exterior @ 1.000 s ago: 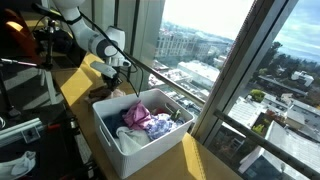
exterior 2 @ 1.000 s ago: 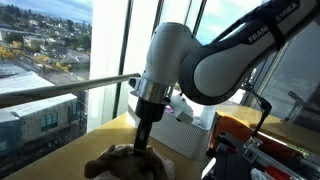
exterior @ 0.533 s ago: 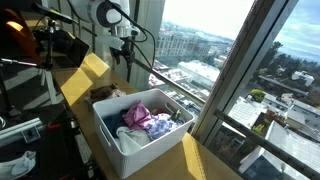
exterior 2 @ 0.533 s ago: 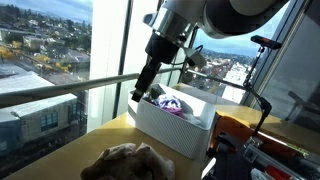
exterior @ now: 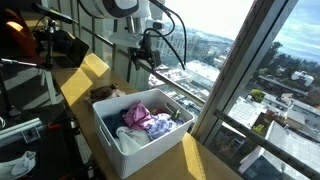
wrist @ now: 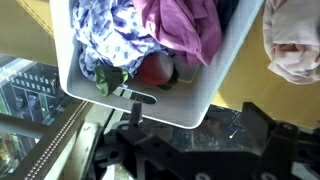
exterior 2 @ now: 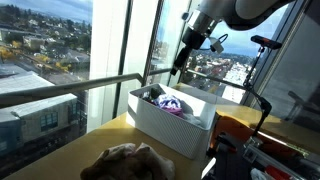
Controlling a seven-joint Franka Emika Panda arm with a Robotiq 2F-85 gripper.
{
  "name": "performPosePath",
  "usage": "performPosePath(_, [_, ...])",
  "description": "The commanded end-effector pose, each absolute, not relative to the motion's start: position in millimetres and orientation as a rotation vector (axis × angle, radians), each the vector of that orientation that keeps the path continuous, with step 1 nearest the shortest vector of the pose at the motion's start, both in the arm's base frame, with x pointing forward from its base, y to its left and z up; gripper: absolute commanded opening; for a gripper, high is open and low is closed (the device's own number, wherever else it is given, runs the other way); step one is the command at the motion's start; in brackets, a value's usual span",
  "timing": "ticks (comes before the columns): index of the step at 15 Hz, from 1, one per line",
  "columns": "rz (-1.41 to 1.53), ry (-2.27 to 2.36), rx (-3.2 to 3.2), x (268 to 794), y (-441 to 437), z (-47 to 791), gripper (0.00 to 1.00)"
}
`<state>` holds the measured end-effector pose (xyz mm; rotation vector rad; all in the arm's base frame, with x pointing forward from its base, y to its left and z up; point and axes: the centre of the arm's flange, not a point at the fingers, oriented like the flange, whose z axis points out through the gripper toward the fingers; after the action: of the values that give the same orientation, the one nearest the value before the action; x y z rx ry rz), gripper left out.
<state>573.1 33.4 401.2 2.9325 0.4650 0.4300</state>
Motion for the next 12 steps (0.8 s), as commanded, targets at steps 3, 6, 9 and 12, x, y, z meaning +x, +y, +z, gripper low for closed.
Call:
performPosePath(3, [0.346,0.32,2.933,589.7,-32.2,320.5,1.0])
performPosePath(6, [0.288,0.24,2.965,597.5,-51.6,263.2,1.0])
performPosePath(9, [0.223,0.193,2.978,600.8,-64.2,206.2,1.0])
performPosePath(12, [0.165,0.167,2.986,600.2,-67.6,159.2,1.0])
